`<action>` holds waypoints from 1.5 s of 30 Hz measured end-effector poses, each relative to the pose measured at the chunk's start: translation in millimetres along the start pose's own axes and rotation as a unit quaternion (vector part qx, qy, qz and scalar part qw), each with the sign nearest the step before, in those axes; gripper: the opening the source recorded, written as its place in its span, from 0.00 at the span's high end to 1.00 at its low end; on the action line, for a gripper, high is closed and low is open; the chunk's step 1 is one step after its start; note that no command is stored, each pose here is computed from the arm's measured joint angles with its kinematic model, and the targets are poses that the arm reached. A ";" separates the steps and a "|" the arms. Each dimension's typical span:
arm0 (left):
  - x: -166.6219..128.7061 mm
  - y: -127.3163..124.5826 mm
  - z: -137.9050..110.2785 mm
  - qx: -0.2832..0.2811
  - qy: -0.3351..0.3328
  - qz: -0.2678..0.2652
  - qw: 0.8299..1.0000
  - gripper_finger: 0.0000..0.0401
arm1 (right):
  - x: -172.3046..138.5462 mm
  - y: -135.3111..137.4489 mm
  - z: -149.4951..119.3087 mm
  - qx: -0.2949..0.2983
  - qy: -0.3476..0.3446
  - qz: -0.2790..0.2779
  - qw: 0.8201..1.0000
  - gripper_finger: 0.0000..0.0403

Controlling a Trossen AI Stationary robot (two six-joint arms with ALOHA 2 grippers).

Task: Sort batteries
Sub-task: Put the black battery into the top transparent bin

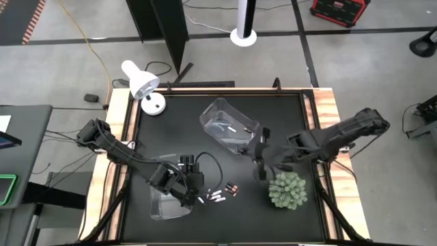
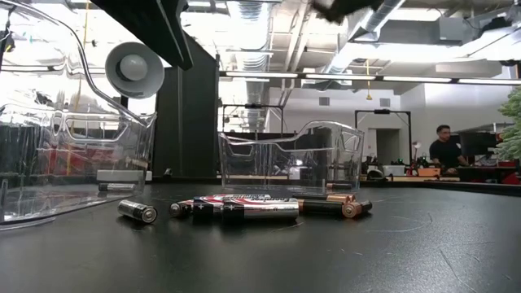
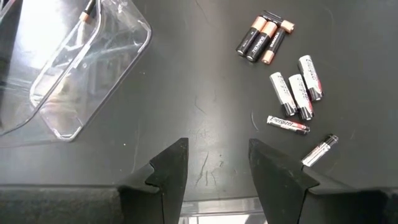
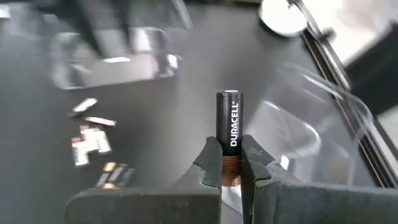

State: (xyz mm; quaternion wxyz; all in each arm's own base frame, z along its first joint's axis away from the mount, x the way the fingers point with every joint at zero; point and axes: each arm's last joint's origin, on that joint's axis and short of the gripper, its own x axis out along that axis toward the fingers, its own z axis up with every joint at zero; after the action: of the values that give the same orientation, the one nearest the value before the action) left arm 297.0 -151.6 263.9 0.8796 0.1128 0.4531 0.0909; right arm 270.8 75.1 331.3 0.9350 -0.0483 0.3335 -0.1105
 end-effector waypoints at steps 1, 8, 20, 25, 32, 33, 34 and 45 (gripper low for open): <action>0.1 -0.1 0.0 0.000 0.000 0.000 1.000 0.60 | 6.1 -6.3 0.0 0.013 0.009 -0.012 1.000 0.95; 0.1 -0.1 0.1 -0.010 0.000 -0.001 1.000 0.60 | 41.4 -56.3 -5.3 0.066 0.084 -0.060 0.993 0.95; -5.4 0.5 2.5 -0.025 -0.016 0.012 0.999 0.60 | 110.9 -137.3 -5.6 0.116 0.086 -0.014 0.989 0.95; -19.3 2.1 2.3 -0.034 -0.039 0.020 0.998 0.60 | 136.7 -158.1 7.4 0.115 0.087 -0.007 0.990 0.95; -31.8 -4.3 -1.4 -0.030 -0.060 0.032 0.997 0.60 | 182.3 -174.2 13.4 0.127 0.135 -0.008 0.983 0.95; -33.1 -5.8 -2.3 -0.027 -0.062 0.036 0.997 0.60 | 188.6 -175.4 11.9 0.129 0.142 -0.009 0.981 0.95; -34.6 -7.5 -3.3 -0.023 -0.065 0.039 0.997 0.60 | 195.3 -175.3 10.2 0.132 0.148 -0.009 0.980 0.95; -45.1 -18.4 -13.2 0.008 -0.076 0.071 0.995 0.60 | 244.9 -177.8 -15.4 0.173 0.207 -0.016 0.963 0.92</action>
State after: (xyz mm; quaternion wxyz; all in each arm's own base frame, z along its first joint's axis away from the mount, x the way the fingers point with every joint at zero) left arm 261.5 -179.5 286.3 0.9021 0.1579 0.3762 0.1406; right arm 414.5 -156.3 198.4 0.8378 0.1325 0.4950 -0.1885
